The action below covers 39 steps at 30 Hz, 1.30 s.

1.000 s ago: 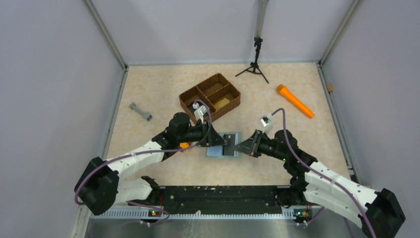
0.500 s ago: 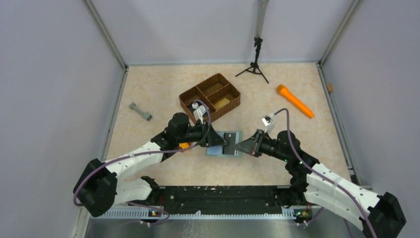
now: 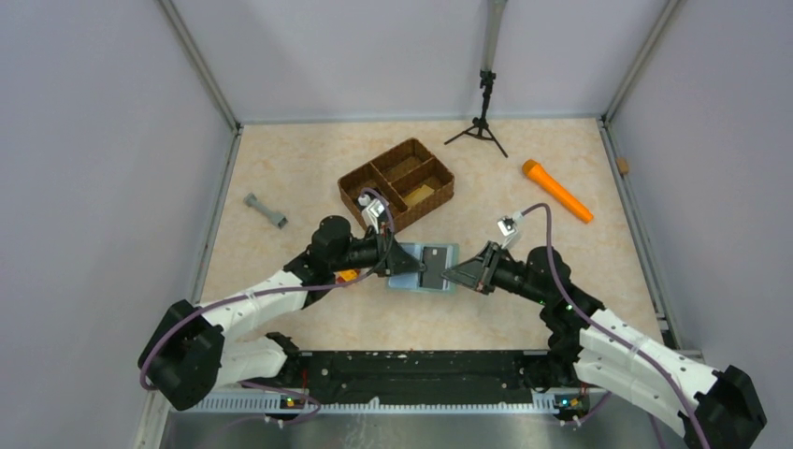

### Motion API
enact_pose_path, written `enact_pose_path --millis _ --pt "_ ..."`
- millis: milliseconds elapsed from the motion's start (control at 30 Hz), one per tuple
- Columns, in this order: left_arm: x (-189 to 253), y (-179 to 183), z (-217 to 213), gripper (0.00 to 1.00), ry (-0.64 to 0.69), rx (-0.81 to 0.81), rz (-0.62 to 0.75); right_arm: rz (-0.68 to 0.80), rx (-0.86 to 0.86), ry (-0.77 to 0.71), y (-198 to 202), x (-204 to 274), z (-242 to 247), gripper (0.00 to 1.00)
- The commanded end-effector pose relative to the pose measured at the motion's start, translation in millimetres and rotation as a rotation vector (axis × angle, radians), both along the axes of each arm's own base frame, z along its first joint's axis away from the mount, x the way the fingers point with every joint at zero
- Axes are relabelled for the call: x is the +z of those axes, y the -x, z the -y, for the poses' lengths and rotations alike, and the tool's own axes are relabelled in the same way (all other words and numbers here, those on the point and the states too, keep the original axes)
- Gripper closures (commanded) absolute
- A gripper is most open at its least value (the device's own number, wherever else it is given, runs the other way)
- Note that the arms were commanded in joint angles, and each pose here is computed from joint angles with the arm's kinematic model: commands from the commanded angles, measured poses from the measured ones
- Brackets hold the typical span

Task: Take the credit cards out of the card holder
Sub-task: Remove the credit card from the card holder.

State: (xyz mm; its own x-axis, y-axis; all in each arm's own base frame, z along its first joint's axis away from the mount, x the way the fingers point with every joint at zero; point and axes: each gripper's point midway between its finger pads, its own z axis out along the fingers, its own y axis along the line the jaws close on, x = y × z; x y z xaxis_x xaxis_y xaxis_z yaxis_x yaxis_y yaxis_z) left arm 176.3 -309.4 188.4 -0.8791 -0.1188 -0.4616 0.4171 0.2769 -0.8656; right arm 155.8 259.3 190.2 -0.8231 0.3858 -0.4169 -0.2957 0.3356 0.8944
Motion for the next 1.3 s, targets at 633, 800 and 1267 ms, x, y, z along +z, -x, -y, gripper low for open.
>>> enact_pose_path --millis 633,800,1267 --pt "51 16 -12 1.0 0.134 -0.004 0.126 0.141 -0.063 -0.167 -3 42 13 1.0" --pt "46 14 -10 1.0 0.128 -0.011 0.109 0.15 -0.059 -0.171 -3 44 12 1.0" --pt "38 14 4 0.58 0.13 -0.095 0.044 0.181 0.02 -0.228 5 59 2 1.0"
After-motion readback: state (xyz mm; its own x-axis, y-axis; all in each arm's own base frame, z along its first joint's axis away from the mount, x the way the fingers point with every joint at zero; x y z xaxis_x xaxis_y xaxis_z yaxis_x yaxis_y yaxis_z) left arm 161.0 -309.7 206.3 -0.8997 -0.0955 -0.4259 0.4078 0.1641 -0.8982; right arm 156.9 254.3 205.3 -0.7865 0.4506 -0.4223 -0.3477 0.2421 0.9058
